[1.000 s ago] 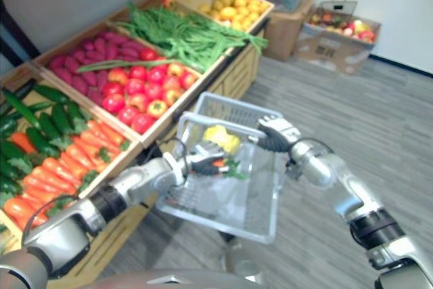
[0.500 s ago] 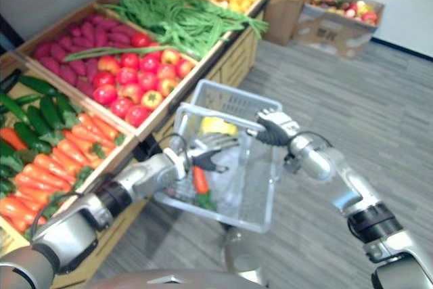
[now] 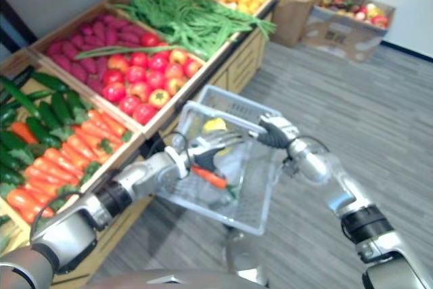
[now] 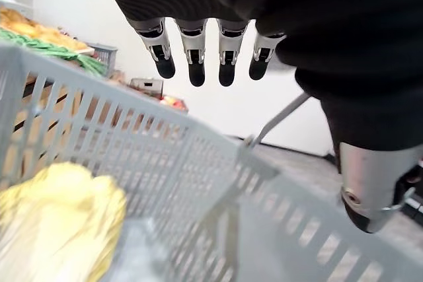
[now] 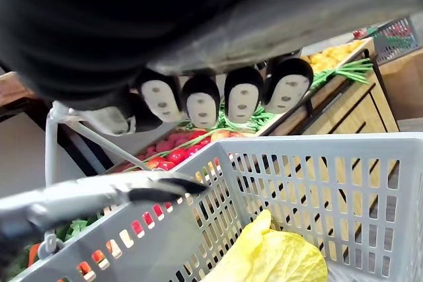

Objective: Pick vegetable in the basket

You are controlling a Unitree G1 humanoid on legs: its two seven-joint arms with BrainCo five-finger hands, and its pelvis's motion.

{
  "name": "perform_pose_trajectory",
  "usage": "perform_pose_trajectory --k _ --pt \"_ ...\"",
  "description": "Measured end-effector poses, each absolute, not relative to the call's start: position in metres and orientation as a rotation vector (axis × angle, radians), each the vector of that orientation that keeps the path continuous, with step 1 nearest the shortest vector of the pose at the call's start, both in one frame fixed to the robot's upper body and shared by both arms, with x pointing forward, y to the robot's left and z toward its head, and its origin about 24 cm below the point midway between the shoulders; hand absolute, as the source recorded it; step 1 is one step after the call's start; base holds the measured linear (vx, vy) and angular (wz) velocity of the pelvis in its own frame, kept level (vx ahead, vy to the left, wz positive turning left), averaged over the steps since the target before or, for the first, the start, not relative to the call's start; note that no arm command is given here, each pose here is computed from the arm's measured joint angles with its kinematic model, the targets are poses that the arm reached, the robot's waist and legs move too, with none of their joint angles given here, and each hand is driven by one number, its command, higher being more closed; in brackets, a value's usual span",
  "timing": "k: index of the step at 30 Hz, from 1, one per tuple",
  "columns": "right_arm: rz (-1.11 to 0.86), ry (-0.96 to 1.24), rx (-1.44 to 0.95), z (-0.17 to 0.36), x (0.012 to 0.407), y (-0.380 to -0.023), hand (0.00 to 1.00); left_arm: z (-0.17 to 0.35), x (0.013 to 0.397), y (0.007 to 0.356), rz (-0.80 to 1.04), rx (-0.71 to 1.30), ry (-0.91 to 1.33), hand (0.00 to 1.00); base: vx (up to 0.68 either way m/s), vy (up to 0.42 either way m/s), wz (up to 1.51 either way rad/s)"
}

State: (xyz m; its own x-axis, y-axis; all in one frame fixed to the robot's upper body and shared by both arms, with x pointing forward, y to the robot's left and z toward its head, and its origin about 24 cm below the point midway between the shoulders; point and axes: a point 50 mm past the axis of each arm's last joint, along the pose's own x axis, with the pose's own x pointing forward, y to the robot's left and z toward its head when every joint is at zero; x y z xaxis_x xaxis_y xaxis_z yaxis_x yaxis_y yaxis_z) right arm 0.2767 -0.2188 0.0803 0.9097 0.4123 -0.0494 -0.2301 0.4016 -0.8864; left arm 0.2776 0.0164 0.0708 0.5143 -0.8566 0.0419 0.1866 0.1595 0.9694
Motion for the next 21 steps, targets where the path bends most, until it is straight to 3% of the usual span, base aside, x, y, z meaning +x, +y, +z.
perform_pose_trajectory --k 9,21 --pt "0.118 0.156 -0.972 0.018 0.251 -0.268 1.0 0.12 0.224 -0.002 -0.98 0.868 -0.971 0.0 -0.02 -0.012 0.58" --pt "-0.484 0.48 -0.692 -0.027 0.186 -0.339 1.0 0.158 0.174 0.023 -1.067 0.584 -1.074 0.0 -0.03 -0.006 0.68"
